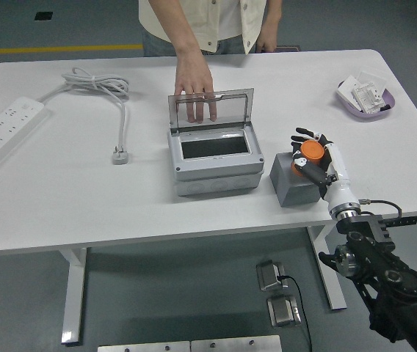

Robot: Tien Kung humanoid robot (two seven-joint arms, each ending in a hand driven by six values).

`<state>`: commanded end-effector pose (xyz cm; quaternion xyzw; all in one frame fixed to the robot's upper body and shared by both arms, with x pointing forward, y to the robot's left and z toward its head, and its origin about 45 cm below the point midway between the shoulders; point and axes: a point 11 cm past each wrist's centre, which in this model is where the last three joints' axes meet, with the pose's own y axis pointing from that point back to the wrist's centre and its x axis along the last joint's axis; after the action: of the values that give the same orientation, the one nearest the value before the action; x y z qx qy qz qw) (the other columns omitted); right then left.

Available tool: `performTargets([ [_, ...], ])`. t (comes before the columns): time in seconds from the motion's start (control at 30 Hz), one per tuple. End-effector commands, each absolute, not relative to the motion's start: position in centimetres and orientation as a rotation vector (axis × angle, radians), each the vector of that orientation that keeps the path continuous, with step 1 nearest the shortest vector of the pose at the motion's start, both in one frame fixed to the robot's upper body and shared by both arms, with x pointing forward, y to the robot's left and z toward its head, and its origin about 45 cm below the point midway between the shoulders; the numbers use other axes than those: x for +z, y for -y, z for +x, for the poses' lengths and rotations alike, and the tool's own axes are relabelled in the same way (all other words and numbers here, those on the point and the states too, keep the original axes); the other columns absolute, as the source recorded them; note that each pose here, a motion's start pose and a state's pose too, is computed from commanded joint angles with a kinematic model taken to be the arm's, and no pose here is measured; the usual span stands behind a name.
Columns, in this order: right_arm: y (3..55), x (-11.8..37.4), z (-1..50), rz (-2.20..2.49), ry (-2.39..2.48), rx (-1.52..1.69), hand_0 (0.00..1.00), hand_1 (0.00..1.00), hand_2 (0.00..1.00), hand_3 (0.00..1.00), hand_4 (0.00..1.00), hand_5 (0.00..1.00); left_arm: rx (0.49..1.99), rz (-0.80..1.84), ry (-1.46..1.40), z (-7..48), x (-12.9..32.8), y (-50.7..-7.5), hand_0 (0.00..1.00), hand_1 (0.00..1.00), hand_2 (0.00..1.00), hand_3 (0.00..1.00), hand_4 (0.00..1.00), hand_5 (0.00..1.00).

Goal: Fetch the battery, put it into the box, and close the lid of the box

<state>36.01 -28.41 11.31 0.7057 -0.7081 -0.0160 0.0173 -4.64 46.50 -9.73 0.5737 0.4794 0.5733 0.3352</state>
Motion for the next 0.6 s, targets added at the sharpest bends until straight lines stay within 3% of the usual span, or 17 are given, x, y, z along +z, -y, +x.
performTargets([
  [0.03, 28.4, 11.4, 36.0, 2.197, 2.203, -0.060, 0.658, 0.619, 0.557, 0.606, 0.002, 0.002, 1.496, 1.497, -1.251, -4.7, -9.7, -46.5, 0.632, 0.671, 0.686, 0.663, 0.717, 0.205],
  [0.07, 28.3, 11.4, 36.1, 2.200, 2.204, -0.068, 0.628, 0.574, 0.516, 0.522, 0.002, 0.002, 1.496, 1.497, -1.251, -4.7, -9.7, -46.5, 0.634, 0.671, 0.685, 0.664, 0.723, 0.199],
  [0.23, 27.8, 11.7, 36.2, 2.217, 2.206, -0.104, 0.628, 0.574, 0.516, 0.522, 0.002, 0.002, 1.494, 1.495, -1.254, -4.7, -9.8, -46.4, 0.634, 0.671, 0.685, 0.664, 0.723, 0.199],
  [0.27, 27.8, 11.8, 36.2, 2.220, 2.206, -0.109, 0.626, 0.560, 0.500, 0.455, 0.002, 0.002, 1.494, 1.495, -1.254, -4.7, -9.8, -46.4, 0.634, 0.671, 0.686, 0.665, 0.725, 0.199],
  [0.43, 27.4, 12.2, 36.5, 2.232, 2.205, -0.113, 0.626, 0.560, 0.500, 0.455, 0.002, 0.002, 1.493, 1.495, -1.255, -4.7, -9.8, -46.3, 0.634, 0.671, 0.686, 0.665, 0.725, 0.199],
  [0.47, 27.4, 12.3, 36.6, 2.232, 2.205, -0.110, 0.600, 0.527, 0.466, 0.342, 0.002, 0.002, 1.494, 1.495, -1.255, -4.7, -9.8, -46.3, 0.634, 0.672, 0.686, 0.665, 0.725, 0.200],
  [0.6, 27.5, 12.8, 37.0, 2.232, 2.210, -0.087, 0.600, 0.527, 0.466, 0.342, 0.002, 0.002, 1.493, 1.496, -1.255, -4.8, -9.8, -46.4, 0.634, 0.672, 0.686, 0.665, 0.725, 0.200],
])
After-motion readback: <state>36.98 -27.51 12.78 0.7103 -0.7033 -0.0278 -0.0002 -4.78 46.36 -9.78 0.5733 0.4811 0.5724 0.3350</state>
